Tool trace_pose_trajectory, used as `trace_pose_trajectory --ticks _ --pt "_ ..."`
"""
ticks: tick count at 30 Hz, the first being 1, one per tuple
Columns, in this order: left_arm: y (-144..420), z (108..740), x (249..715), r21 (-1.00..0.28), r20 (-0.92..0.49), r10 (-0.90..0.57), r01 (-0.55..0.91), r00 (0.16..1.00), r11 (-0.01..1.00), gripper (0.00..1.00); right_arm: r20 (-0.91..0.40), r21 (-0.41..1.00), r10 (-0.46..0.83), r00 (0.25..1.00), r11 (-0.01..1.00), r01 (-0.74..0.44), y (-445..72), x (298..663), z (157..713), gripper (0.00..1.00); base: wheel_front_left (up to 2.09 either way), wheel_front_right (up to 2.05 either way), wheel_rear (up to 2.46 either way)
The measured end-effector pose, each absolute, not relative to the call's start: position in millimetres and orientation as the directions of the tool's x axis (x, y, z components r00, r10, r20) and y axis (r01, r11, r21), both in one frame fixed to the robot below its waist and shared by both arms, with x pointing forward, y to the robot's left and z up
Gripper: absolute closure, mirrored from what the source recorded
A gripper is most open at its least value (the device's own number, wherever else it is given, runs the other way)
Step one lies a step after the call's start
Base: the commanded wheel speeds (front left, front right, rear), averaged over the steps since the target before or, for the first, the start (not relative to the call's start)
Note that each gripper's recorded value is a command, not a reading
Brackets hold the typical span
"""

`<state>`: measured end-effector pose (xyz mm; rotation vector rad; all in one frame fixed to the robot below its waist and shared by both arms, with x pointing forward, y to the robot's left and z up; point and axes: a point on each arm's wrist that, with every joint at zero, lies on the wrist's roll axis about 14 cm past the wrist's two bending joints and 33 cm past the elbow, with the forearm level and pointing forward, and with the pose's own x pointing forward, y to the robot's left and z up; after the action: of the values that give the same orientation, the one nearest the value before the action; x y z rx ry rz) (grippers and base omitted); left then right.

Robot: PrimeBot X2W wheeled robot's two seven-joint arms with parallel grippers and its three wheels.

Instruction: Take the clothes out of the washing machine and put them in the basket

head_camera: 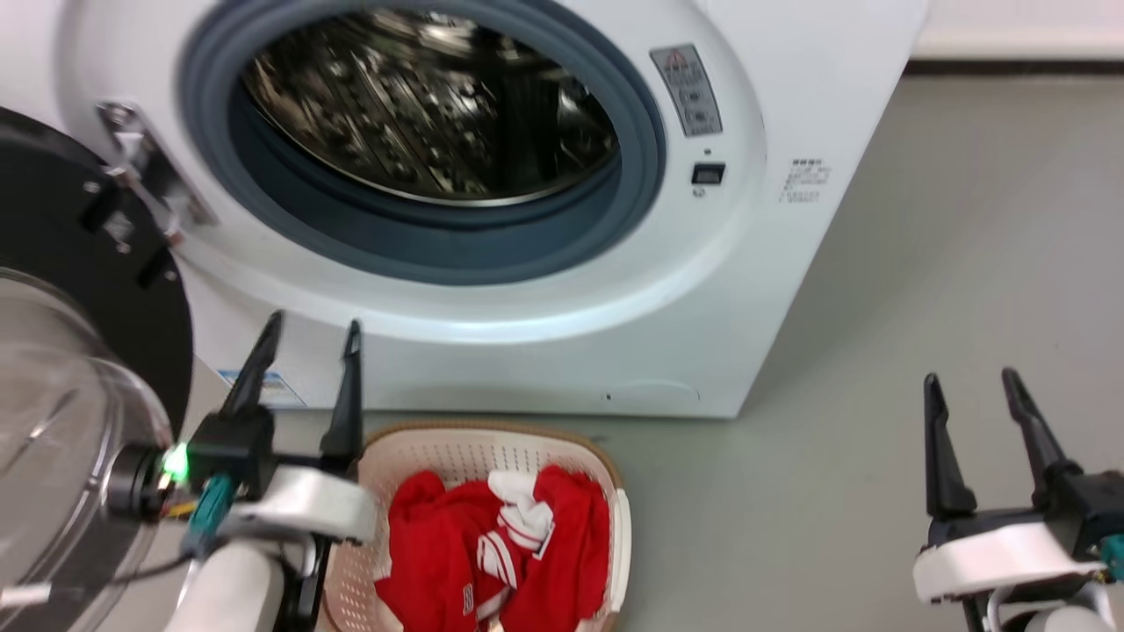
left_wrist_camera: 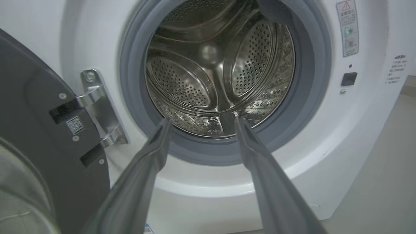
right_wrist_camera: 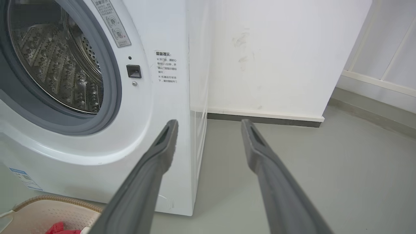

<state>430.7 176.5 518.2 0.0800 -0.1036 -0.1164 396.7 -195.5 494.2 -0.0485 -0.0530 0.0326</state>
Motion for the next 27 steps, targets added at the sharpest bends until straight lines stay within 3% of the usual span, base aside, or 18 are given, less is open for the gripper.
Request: trace_pose_trajectory --ticks 4,10,27 --pt "192.0 536.0 403.1 0.062 0.157 -0.031 0.022 0.987 0.998 0.00 0.085 -0.030 0.047 0.995 0.999 -0.045 -190.0 384.3 506.1 0.00 0.00 0.00 0.00" --pt "201.7 524.6 370.8 0.023 0.129 0.044 -0.048 0.991 0.999 0.00 0.107 -0.011 0.051 0.993 0.999 -0.051 -187.6 368.2 513.9 0.00 0.00 0.00 0.00" --pt "194.7 507.0 354.1 0.047 0.082 0.029 -0.032 0.996 0.998 0.00 0.128 -0.002 0.048 0.991 0.999 -0.048 -188.1 357.9 520.7 0.00 0.00 0.00 0.00"
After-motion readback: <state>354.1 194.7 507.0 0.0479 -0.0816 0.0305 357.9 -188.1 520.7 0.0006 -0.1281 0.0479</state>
